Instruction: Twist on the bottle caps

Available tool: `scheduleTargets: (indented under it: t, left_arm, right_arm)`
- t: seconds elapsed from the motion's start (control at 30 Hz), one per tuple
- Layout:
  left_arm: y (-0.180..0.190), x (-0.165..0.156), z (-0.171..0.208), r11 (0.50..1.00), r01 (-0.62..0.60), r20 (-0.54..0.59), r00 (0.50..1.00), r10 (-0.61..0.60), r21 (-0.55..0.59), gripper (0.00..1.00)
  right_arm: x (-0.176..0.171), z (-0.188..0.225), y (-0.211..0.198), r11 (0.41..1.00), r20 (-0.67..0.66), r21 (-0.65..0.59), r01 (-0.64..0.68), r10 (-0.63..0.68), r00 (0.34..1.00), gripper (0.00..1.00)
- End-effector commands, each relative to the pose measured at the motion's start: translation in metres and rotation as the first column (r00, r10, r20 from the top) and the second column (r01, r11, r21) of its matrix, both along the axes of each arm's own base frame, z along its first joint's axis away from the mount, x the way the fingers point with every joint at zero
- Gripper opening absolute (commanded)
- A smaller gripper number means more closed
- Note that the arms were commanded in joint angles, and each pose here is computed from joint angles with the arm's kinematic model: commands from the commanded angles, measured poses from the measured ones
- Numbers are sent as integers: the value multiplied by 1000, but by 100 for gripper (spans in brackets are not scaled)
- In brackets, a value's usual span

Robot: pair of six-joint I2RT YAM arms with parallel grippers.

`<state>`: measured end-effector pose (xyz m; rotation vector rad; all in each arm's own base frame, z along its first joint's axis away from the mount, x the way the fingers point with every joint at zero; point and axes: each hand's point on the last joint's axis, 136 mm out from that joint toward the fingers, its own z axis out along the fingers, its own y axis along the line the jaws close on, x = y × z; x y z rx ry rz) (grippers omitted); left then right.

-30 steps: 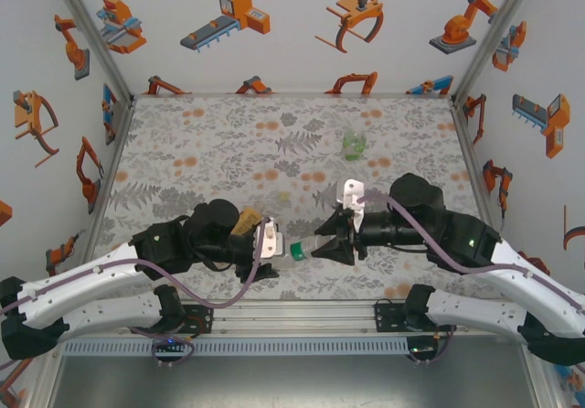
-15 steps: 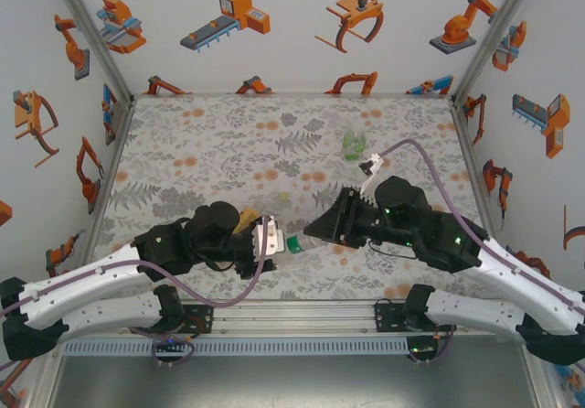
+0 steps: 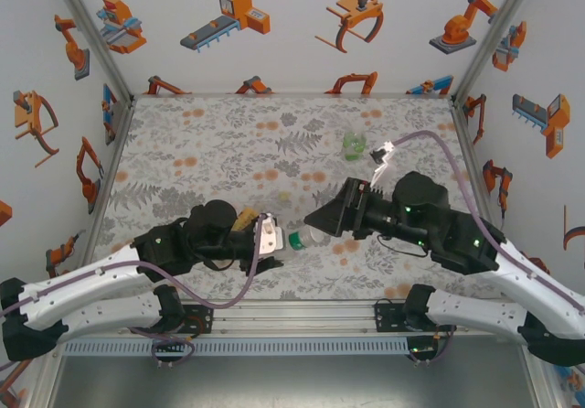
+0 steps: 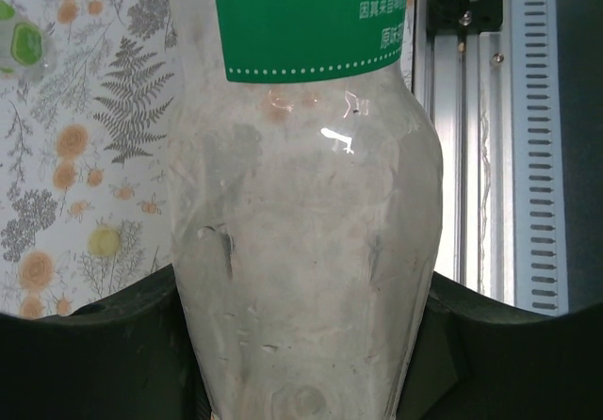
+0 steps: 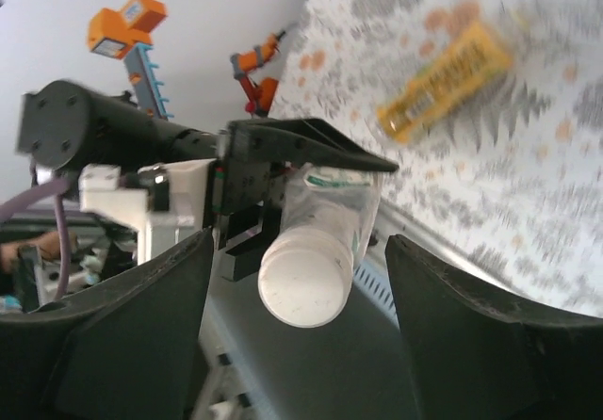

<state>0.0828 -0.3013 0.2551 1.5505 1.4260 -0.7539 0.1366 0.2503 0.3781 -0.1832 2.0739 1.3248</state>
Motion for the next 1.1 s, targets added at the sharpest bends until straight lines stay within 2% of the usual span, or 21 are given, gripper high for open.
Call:
scheduleTargets:
  t: [0.0,0.07,0.13,0.2,0.3,0.37,0.47,0.57,0.73,1.07]
  left_arm:
    - [-1,-9,13,997,43,-11,999,-44,-60,16]
    - [0,-11,12,997,49,-18,999,-50,-52,16]
    - [2,-14,12,997,57,-28,998,-58,-44,16]
    - [3,-16,11,997,66,-43,997,-67,-37,16]
    - [3,-22,11,996,85,-75,993,-88,-41,16]
    - [3,-25,11,994,95,-93,991,-99,-45,16]
    - [3,-26,10,995,94,-111,989,-97,-37,17]
    - [4,-27,9,995,95,-120,988,-98,-26,17]
    - [4,-27,11,995,92,-121,988,-94,-26,17]
    - [5,-25,12,996,78,-114,990,-82,-35,17]
  right_arm:
    - [-9,49,0,994,374,54,-98,71,925,67]
    - [-22,58,0,985,519,16,-172,139,844,67]
    - [-33,58,0,971,625,-91,-222,229,746,70]
    - [-51,51,3,920,699,-256,-298,389,600,70]
    - [-73,35,7,806,703,-450,-385,585,405,70]
    - [-84,27,8,730,677,-536,-424,672,301,70]
    - [-93,18,12,641,627,-606,-471,749,214,70]
    - [-91,16,17,622,620,-623,-474,762,186,69]
    - [-81,10,24,644,630,-627,-438,750,200,65]
    - [-84,2,33,651,641,-587,-482,737,215,54]
